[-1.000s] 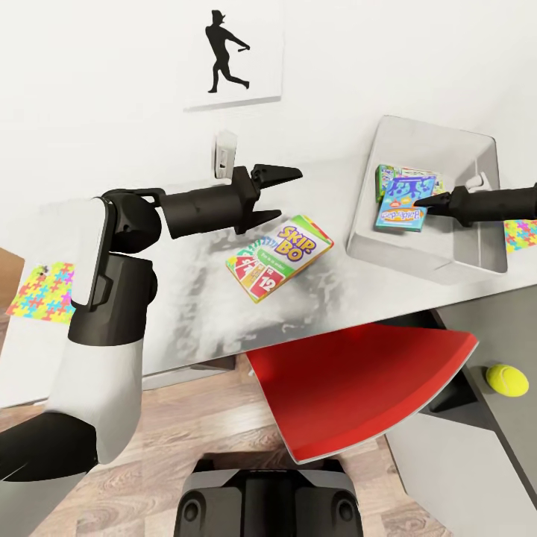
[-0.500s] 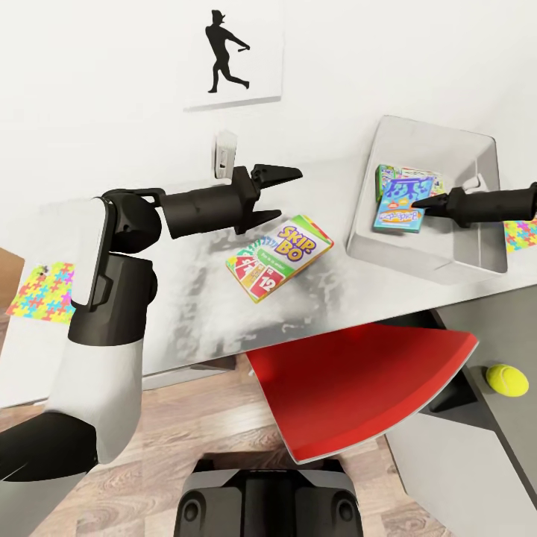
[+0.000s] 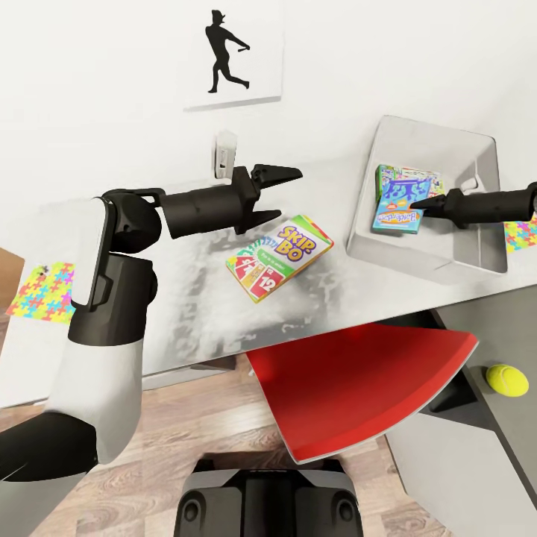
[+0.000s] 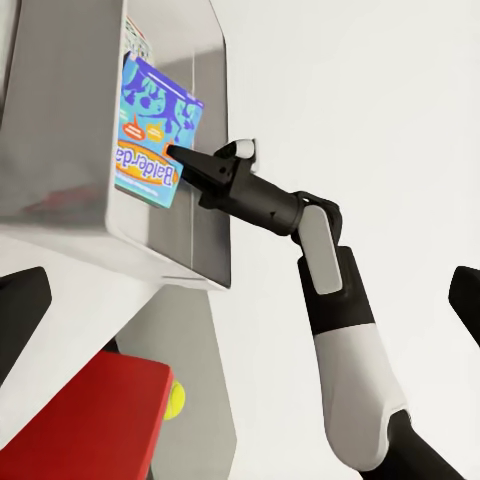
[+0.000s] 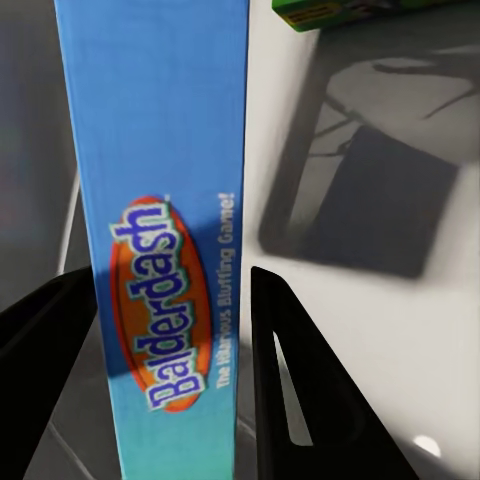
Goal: Put all the toys in the child's room - the three board games (two on the bed and one on the table), the two jigsaw puzzles on the table, and the tennis ball on the table - inside the toy box on the table in the child's room.
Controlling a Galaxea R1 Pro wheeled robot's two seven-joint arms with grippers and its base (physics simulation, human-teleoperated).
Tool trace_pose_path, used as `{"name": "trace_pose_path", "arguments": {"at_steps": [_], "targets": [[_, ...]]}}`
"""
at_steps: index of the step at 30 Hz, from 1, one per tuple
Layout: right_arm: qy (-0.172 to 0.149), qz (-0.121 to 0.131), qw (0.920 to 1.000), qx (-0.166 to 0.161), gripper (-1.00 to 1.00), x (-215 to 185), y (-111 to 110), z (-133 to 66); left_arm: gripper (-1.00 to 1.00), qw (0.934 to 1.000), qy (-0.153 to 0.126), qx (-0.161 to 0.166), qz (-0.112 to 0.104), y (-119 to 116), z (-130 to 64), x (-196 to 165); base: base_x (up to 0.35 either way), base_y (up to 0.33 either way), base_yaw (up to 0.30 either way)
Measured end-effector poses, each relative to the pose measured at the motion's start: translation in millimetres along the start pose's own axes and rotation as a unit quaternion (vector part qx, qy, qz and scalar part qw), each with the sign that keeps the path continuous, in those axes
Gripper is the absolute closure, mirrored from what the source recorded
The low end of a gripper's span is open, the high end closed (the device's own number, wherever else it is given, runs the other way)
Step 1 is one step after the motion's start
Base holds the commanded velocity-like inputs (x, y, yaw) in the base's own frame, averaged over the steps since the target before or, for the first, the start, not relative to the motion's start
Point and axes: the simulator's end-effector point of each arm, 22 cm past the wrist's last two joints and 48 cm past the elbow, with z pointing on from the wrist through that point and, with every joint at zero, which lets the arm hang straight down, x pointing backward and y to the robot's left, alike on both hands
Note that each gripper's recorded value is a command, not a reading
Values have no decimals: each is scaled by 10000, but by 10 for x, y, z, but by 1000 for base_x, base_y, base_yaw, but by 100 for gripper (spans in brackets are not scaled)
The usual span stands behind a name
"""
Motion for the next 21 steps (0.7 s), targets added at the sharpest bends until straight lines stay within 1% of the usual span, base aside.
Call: {"name": "trace_pose_path", "arguments": {"at_steps": [21], "targets": [[11, 13, 10000, 0, 100, 14, -2, 15, -100, 10000, 1, -1, 1, 1, 0, 0, 0, 0, 0]]}}
